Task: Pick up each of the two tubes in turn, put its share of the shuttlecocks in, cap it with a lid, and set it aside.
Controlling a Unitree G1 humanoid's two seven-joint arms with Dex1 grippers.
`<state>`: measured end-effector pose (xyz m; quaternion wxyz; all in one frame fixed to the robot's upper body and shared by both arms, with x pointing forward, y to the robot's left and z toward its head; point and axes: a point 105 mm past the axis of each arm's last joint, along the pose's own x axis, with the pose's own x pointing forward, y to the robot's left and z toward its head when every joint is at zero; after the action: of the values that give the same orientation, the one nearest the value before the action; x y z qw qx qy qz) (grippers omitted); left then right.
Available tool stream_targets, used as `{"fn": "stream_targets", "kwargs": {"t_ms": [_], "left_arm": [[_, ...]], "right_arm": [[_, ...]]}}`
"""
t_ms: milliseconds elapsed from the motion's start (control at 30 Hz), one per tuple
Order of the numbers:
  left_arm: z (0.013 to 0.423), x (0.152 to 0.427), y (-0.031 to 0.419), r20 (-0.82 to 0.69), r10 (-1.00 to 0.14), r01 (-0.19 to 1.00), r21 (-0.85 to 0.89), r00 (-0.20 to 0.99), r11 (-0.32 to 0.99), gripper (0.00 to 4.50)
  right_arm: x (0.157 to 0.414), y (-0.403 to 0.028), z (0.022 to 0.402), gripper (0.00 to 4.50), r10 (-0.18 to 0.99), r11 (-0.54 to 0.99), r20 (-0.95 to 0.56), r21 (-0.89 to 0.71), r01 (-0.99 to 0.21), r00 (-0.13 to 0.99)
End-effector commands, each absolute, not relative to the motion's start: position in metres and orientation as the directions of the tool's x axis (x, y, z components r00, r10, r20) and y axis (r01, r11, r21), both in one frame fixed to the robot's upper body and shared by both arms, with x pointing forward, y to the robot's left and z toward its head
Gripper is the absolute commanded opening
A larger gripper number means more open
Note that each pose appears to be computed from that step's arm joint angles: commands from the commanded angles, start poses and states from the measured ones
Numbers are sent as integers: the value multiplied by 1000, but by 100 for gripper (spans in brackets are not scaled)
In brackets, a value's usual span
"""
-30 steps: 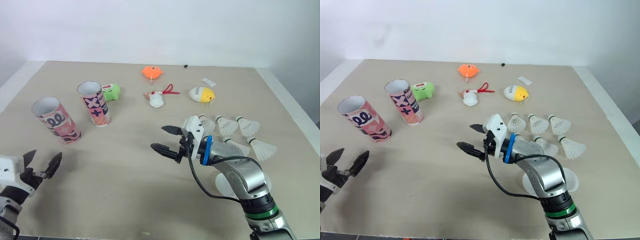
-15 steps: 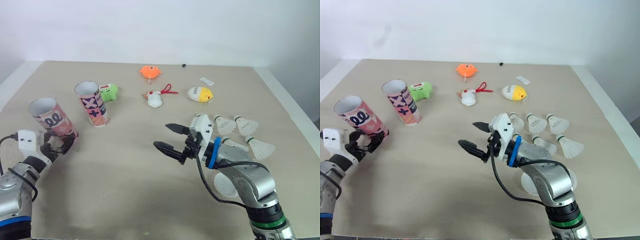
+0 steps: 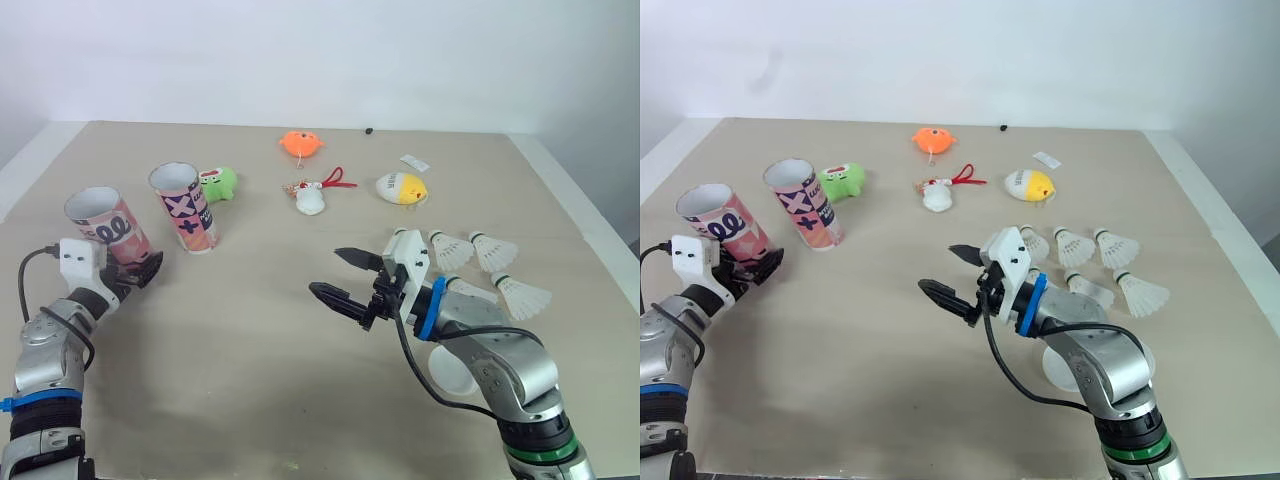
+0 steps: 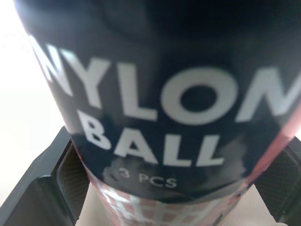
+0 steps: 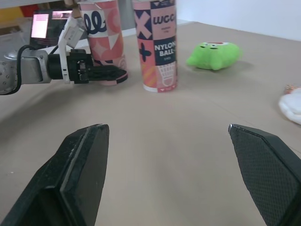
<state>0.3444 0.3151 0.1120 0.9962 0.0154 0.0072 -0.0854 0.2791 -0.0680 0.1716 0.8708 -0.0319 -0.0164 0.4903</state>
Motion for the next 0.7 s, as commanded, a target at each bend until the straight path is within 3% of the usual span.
{"fn": "stream_targets", "kwargs": {"t_ms": [33,333,467,567,700], "left_arm": [[124,346,313,28,-178,176,46,984,983,346],[128,329,327,56,-110,106,62,992,992,346],[151,320,325,90,-146,133,136,985,982,346],[163,316,299,18,-315,302,244,949,922,346],[154,291,252,-273,-629,685,254,728,683,346]], "right_arm": [[273,-69,187,450,859,512,43,-110,-852,511],[272,-69,186,450,868,495,34,-108,-862,495],[265,-70,187,450,893,449,26,-79,-890,449],[245,-76,196,450,936,350,42,-24,-936,349],[228,-90,204,450,955,296,34,-11,-955,296]]}}
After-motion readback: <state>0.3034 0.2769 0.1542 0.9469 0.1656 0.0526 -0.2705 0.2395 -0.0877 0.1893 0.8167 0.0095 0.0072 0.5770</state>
